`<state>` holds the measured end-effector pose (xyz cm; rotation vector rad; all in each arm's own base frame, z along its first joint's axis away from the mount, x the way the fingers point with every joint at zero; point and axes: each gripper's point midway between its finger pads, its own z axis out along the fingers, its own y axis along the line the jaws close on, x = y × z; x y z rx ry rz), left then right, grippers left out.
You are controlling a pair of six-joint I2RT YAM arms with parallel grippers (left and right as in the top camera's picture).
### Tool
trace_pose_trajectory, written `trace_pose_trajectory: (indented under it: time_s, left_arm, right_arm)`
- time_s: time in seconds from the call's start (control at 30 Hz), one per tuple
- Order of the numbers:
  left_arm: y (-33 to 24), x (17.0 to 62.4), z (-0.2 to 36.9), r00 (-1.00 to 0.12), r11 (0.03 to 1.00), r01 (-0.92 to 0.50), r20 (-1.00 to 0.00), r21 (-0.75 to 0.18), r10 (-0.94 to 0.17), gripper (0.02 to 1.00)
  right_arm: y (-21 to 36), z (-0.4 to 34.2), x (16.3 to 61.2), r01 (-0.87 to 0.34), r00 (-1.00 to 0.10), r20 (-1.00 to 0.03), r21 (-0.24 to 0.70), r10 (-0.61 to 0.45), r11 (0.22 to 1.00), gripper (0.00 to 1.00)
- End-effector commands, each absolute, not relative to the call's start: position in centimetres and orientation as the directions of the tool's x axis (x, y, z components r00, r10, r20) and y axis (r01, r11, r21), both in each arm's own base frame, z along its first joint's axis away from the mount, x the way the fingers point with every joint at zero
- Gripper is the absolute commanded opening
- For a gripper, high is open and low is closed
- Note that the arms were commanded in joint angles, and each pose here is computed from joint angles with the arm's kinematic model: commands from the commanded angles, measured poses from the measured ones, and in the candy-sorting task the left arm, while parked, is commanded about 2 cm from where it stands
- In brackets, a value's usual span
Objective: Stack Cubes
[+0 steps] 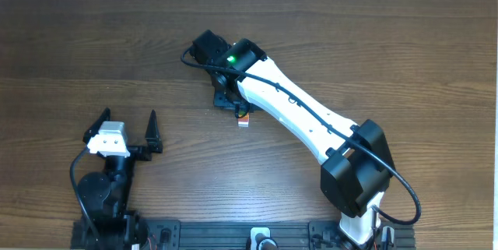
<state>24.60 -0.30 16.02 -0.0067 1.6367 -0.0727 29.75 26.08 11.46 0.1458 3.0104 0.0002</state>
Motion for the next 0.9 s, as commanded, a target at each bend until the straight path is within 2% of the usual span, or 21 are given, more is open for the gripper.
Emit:
trace_pose_trajectory:
  time_s: [0.03, 0.9]
  left_arm:
    - [-0.4, 24.58, 15.91, -0.066, 0.998, 0.049, -0.997, -0.038, -0.034, 1.0]
    - [-0.4, 24.58, 15.91, -0.066, 0.998, 0.049, -0.997, -0.038, -0.034, 1.0]
  right_arm:
    - [25.52, 10.42, 29.86, 0.115, -0.987, -0.117, -0.021, 0.112, 0.993, 0.018]
    - [25.26, 9.7, 29.94, 0.12, -0.986, -0.117, -0.026, 0.116, 0.992, 0.062]
